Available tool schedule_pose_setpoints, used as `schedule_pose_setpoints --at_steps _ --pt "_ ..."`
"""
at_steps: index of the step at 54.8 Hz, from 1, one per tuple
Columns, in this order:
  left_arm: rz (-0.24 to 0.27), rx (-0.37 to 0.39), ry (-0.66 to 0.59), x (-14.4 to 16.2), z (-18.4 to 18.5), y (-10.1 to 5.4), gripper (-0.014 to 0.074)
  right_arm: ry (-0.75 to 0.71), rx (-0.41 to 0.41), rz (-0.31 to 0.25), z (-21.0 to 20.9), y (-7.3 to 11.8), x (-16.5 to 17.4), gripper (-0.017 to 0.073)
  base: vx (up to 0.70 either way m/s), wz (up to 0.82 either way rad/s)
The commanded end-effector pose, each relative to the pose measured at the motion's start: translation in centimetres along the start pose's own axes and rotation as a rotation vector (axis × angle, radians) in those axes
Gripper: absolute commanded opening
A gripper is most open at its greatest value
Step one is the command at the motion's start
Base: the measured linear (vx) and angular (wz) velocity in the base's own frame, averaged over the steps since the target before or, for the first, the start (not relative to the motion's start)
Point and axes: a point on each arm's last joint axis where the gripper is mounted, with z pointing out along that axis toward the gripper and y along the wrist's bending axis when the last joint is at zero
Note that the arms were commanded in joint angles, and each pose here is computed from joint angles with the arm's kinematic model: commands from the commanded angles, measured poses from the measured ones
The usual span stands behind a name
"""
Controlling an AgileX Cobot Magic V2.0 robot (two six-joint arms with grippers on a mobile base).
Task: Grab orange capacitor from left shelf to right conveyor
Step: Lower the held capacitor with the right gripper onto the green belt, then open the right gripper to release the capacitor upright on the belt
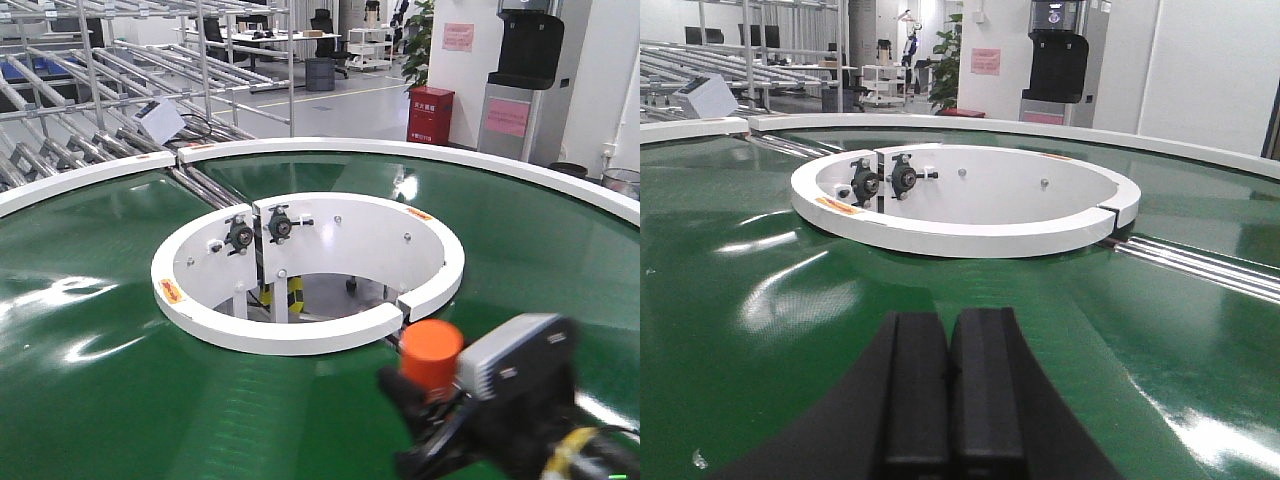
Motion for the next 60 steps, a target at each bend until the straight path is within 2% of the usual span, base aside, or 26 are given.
schedule_pose_setpoints --at_steps 1,4,7,12,16,28,35,41,46,60 --pt "-0.011 0.017 -0.115 -1.8 -0.2 -0.2 -0.0006 -0.217 -0.064 0.012 2.7 0.5 0.7 -0.0008 0.00 0.00" --pt "-0.011 0.017 -0.115 -1.8 -0.2 -0.2 -0.0006 -0.303 -0.092 0.010 4.0 0.8 2.5 -0.0008 0.00 0.00" --pt "-0.011 0.017 -0.115 -1.8 -0.2 -0.2 -0.0006 -0.382 -0.116 0.030 5.0 1.1 4.4 -0.0008 0.00 0.00" --pt "-0.011 0.017 -0.115 -1.8 -0.2 -0.2 -0.0006 -0.296 -0.122 0.102 6.5 1.2 8.1 -0.0008 0.00 0.00" --pt "-0.011 0.017 -0.115 -1.8 -0.2 -0.2 -0.0006 -0.244 -0.128 0.144 6.9 1.3 9.8 -0.0008 0.00 0.00" --pt "-0.011 0.017 -0.115 -1.8 -0.2 -0.2 -0.0006 -0.217 -0.117 0.145 7.1 1.3 10.5 -0.0003 0.00 0.00" --pt "-0.011 0.017 -0.115 -1.8 -0.2 -0.2 -0.0006 -0.189 -0.092 0.141 7.2 1.1 10.7 0.0037 0.00 0.00" --pt "-0.011 0.017 -0.115 -1.8 -0.2 -0.2 -0.0006 -0.164 -0.085 0.142 7.2 1.1 11.0 0.0121 0.00 0.00" --pt "-0.011 0.017 -0.115 -1.8 -0.2 -0.2 -0.0006 -0.149 -0.085 0.142 7.2 1.1 11.1 0.0228 0.00 0.00" --pt "-0.011 0.017 -0.115 -1.8 -0.2 -0.2 -0.0006 -0.149 -0.085 0.142 7.2 1.1 11.1 0.0619 0.00 0.00"
